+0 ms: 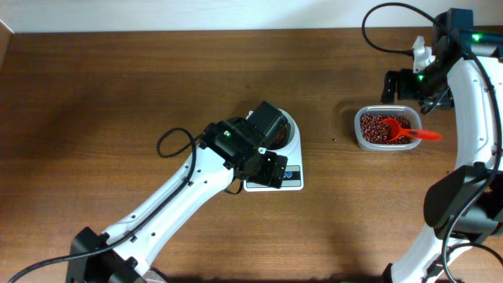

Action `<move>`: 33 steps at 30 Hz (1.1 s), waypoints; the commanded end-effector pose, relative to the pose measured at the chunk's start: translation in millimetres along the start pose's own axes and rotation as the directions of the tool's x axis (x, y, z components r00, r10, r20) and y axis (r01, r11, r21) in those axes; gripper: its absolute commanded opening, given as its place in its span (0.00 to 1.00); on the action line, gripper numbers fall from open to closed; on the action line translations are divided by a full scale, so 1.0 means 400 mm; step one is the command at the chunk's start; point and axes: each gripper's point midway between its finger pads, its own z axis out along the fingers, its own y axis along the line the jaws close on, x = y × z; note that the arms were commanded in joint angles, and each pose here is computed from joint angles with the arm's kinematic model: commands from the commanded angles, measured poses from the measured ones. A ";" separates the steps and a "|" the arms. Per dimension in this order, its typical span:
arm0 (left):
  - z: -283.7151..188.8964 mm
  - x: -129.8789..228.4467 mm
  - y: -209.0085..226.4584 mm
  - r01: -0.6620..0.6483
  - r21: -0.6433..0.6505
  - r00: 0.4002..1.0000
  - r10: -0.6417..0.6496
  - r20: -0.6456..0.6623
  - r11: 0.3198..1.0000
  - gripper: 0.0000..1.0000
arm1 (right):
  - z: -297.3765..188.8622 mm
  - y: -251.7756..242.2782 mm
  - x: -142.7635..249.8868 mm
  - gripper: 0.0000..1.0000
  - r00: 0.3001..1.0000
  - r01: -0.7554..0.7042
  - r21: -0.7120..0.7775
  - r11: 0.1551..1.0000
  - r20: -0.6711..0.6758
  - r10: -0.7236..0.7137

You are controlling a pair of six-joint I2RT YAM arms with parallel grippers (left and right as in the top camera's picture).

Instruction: Scoop item into bowl and weigh 50g on scale

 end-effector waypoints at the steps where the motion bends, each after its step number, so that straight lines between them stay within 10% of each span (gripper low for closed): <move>1: 0.006 0.003 0.003 0.013 -0.012 1.000 -0.013 -0.004 1.000 0.99 | 0.009 0.013 -0.001 0.99 1.000 0.009 -0.014 1.000 -0.006 -0.009; 8: 0.006 0.003 0.003 0.013 -0.012 1.000 -0.013 -0.005 1.000 0.99 | -0.007 0.015 -0.002 0.99 1.000 0.012 -0.014 1.000 0.009 -0.012; 19: 0.006 0.003 0.003 0.013 -0.012 1.000 -0.013 -0.004 1.000 0.99 | -0.568 0.061 0.134 0.99 0.832 0.051 0.027 0.998 0.552 -0.057; 30: 0.006 0.003 0.003 0.013 -0.012 1.000 -0.013 -0.005 1.000 0.99 | -0.657 0.070 0.194 0.99 0.769 0.056 0.036 0.998 0.636 -0.066; 33: 0.006 0.003 0.003 0.013 -0.012 1.000 -0.013 -0.004 1.000 0.99 | -0.533 0.071 0.236 0.99 0.850 0.063 0.023 0.998 0.522 -0.065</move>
